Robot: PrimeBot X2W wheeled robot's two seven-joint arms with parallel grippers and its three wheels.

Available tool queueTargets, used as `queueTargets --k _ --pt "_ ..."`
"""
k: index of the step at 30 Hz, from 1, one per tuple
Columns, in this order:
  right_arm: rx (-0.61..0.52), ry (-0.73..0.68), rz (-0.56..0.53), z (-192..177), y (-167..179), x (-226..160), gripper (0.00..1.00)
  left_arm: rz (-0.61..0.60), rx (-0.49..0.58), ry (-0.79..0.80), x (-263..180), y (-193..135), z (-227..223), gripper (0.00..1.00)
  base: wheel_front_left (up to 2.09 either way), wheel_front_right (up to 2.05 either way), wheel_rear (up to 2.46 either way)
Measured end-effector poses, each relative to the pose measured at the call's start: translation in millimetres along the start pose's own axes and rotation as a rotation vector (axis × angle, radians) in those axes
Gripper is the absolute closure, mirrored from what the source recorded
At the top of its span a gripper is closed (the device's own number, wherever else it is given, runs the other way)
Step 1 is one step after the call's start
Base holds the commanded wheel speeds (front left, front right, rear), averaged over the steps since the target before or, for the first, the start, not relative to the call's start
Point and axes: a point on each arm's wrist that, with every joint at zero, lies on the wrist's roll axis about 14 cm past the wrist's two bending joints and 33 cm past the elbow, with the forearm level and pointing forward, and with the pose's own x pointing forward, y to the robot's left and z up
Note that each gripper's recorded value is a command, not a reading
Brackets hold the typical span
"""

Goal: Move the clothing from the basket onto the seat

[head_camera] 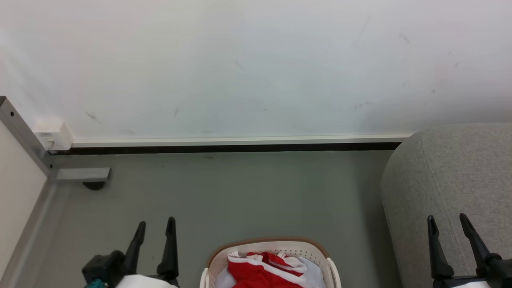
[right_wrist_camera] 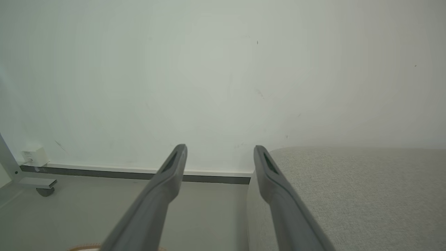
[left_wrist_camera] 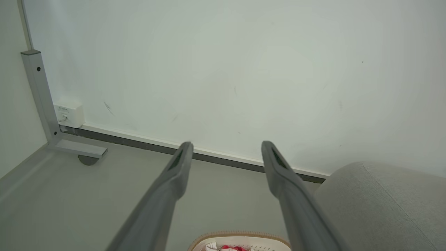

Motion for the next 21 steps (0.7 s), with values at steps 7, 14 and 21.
queueTargets --k 7,14,21 --pt "-0.047 0.011 -0.001 -3.0 0.2 -0.3 0.0 -0.007 0.03 0.001 -0.5 -1.5 -2.4 0.0 0.0 0.0 0.0" --pt "-0.098 0.021 -0.003 -5.1 -1.3 -1.1 0.0 -0.021 0.072 0.004 -0.8 -4.0 -6.2 0.0 0.0 0.0 0.0" --pt "-0.143 0.043 -0.006 -11.2 -3.3 -1.8 0.0 -0.072 0.124 0.025 1.8 -14.8 -16.2 0.0 0.0 0.0 0.0"
